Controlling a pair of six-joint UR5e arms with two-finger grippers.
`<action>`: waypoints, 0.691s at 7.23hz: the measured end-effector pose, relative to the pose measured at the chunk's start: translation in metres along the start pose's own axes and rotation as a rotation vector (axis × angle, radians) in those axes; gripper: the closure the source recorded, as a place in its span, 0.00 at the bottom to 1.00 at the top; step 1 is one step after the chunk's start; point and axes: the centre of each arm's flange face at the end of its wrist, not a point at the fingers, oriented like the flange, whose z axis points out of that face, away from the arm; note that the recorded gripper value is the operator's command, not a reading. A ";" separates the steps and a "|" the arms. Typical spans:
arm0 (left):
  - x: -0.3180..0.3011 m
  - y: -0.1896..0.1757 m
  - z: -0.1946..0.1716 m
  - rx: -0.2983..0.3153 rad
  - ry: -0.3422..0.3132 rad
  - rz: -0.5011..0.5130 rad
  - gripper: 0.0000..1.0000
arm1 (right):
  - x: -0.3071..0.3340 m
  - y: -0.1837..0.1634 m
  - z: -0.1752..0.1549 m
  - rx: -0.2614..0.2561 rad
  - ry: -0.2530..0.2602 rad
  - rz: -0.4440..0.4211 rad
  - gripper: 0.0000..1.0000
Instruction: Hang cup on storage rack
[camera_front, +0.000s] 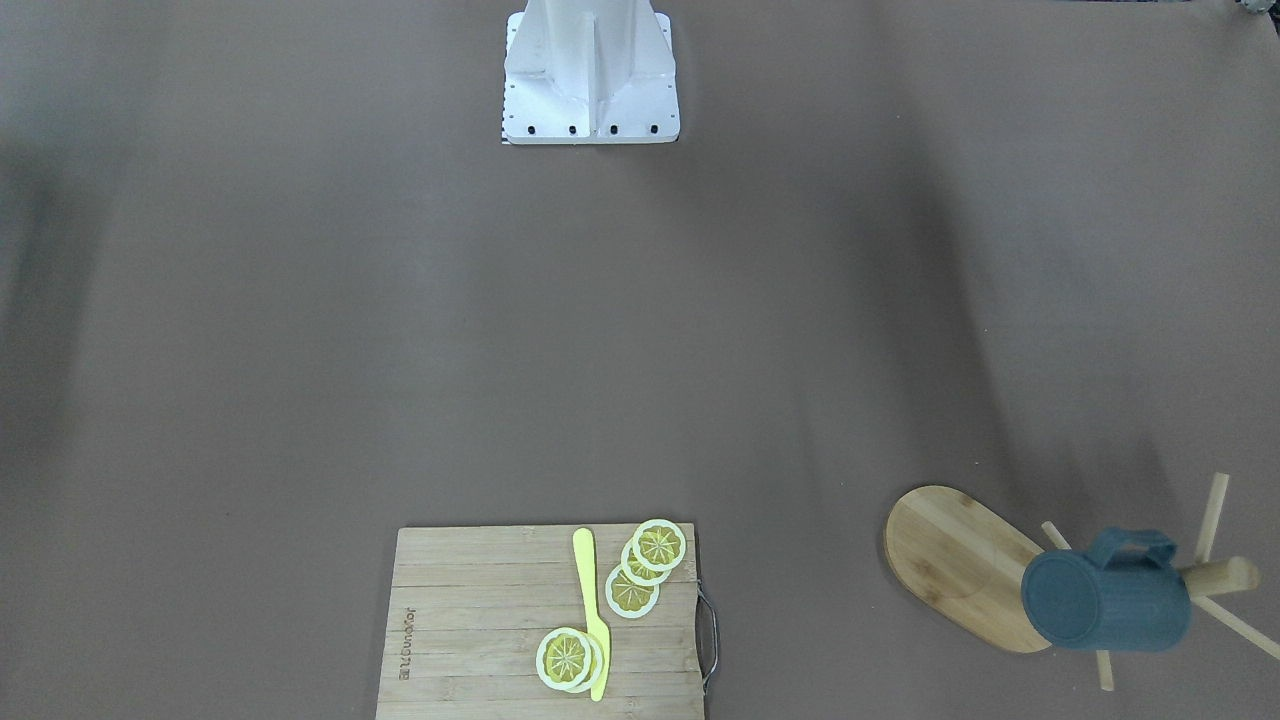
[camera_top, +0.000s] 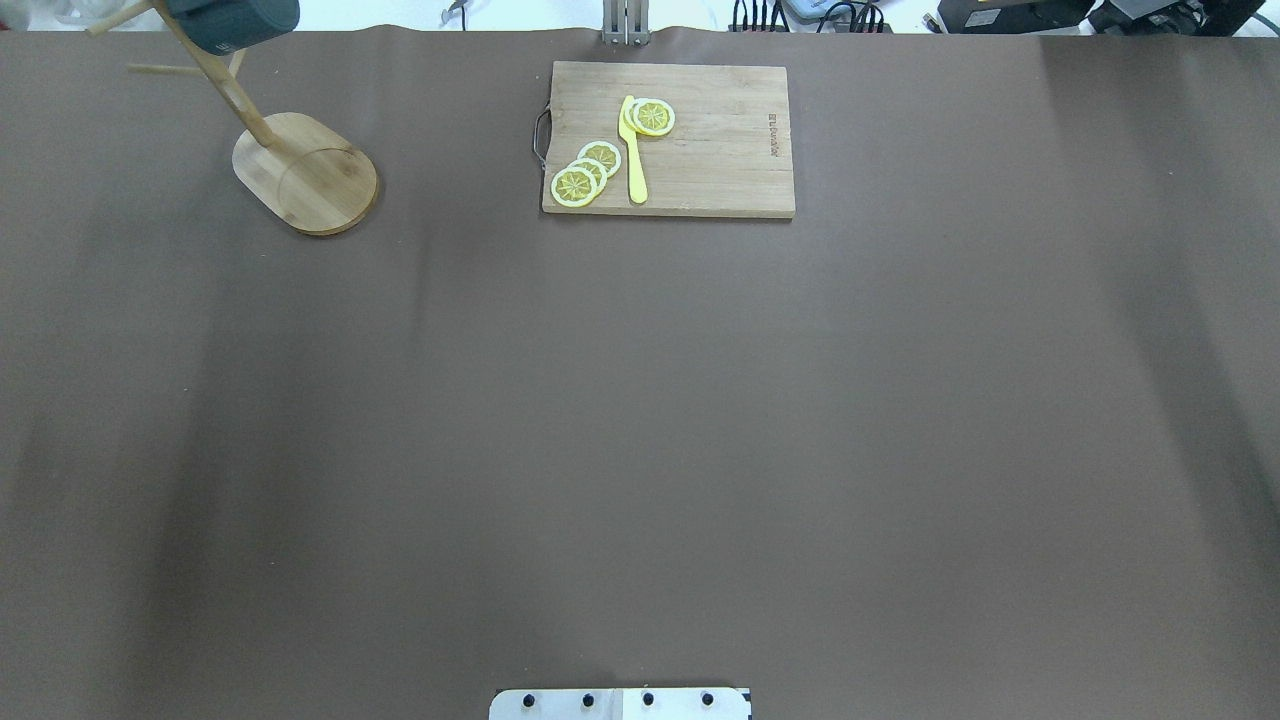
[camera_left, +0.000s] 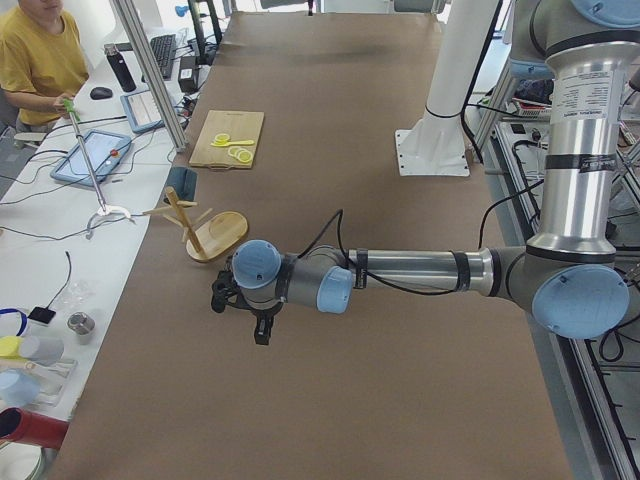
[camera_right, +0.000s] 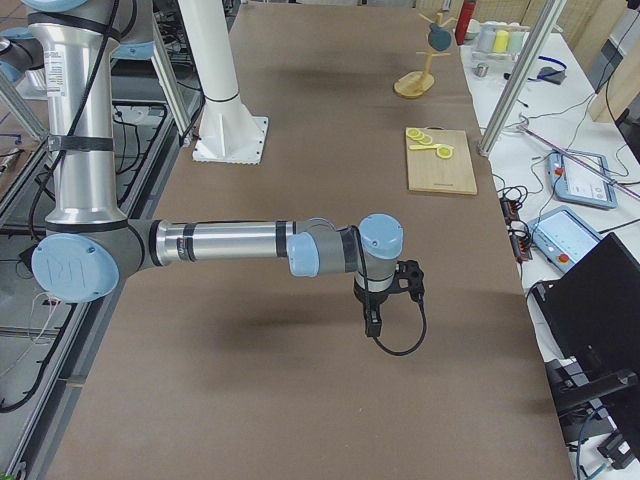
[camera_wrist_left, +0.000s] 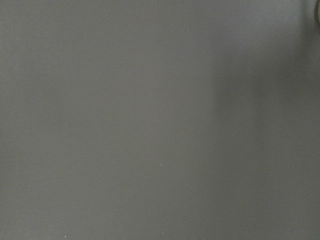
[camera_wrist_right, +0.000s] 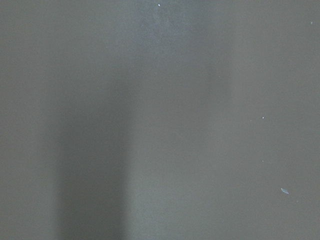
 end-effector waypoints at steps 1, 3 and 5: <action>-0.004 0.013 0.002 0.027 0.003 0.031 0.02 | 0.003 0.002 -0.002 0.003 0.001 0.007 0.00; -0.009 0.028 0.005 0.051 0.005 0.061 0.02 | 0.007 0.006 -0.007 0.001 0.003 0.021 0.00; -0.006 0.028 0.013 0.043 0.003 0.081 0.02 | 0.008 0.006 -0.007 -0.001 0.006 0.023 0.00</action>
